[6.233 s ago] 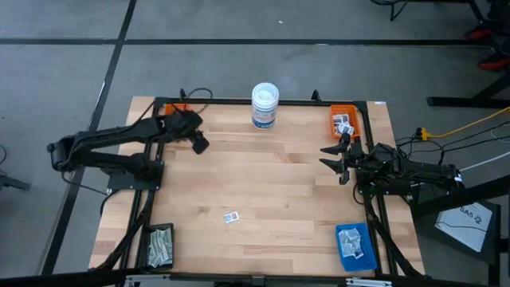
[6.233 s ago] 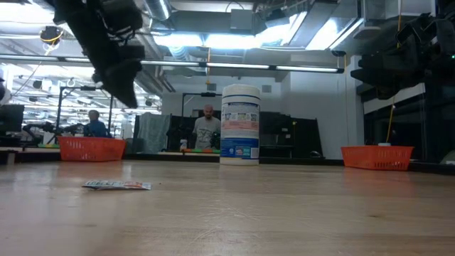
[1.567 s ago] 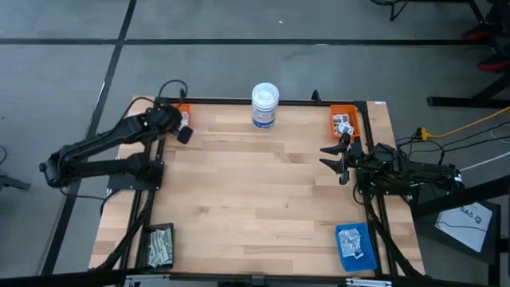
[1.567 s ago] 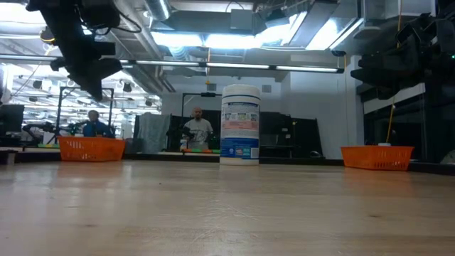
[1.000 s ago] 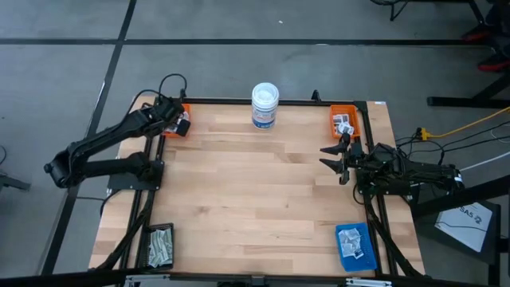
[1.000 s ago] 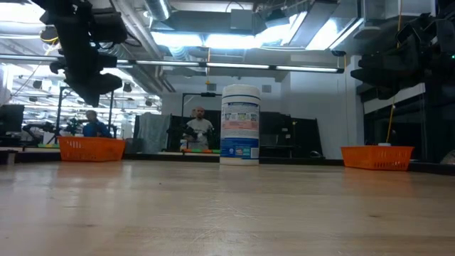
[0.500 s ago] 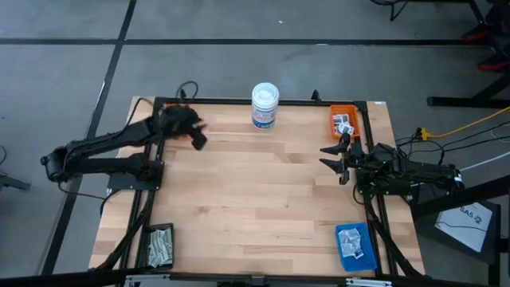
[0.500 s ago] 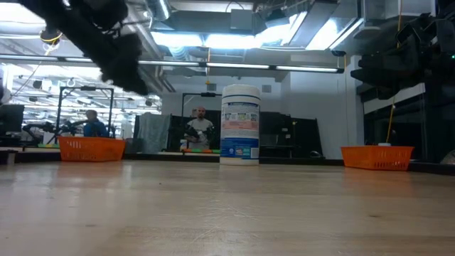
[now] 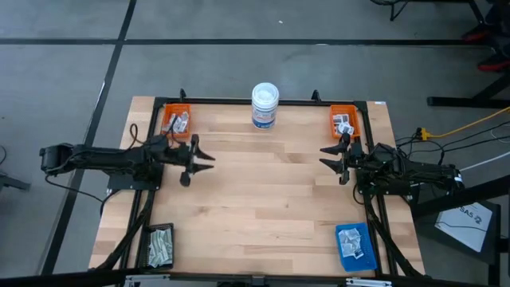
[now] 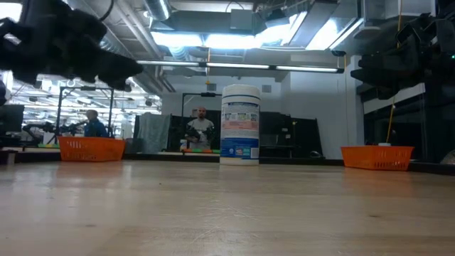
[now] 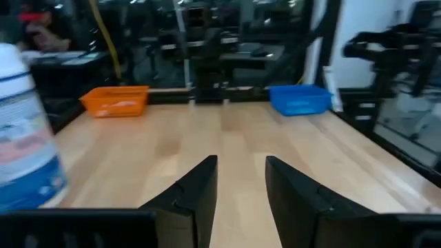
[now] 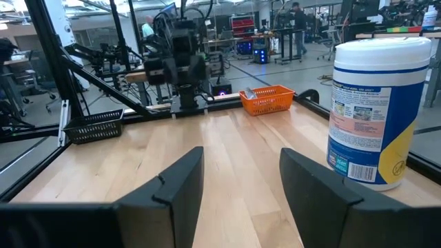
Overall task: Pick & Place First Aid Supplies
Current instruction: Return to Home Position
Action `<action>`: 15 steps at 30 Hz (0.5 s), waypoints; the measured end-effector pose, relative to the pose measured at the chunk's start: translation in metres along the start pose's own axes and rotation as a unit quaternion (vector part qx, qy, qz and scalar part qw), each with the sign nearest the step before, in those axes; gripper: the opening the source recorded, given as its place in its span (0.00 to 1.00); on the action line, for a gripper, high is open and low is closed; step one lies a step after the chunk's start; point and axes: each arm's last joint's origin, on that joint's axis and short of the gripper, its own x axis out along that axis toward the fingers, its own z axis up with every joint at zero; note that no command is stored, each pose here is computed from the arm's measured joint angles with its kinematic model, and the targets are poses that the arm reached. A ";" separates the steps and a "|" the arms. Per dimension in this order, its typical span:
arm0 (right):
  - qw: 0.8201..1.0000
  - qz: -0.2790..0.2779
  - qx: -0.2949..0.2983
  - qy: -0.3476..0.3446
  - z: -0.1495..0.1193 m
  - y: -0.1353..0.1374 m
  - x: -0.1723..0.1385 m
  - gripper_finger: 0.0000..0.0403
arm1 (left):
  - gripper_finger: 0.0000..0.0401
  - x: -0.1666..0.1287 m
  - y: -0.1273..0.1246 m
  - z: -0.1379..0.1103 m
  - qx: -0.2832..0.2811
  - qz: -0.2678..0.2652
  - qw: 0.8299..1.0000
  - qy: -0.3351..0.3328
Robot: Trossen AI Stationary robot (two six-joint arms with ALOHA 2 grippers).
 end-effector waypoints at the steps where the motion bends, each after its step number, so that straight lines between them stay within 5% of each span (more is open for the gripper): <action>1: 1.000 0.000 0.000 0.000 0.000 0.000 0.000 0.47 | 0.29 -0.002 -0.003 -0.006 0.002 -0.008 1.000 -0.006; 8: 1.000 0.000 0.000 0.000 0.000 0.000 0.000 0.47 | 0.29 -0.007 -0.014 -0.011 0.010 -0.113 0.993 -0.014; 15: 1.000 0.000 0.000 0.000 0.000 0.000 0.000 0.47 | 0.29 -0.014 -0.009 -0.004 0.023 -0.066 0.997 -0.038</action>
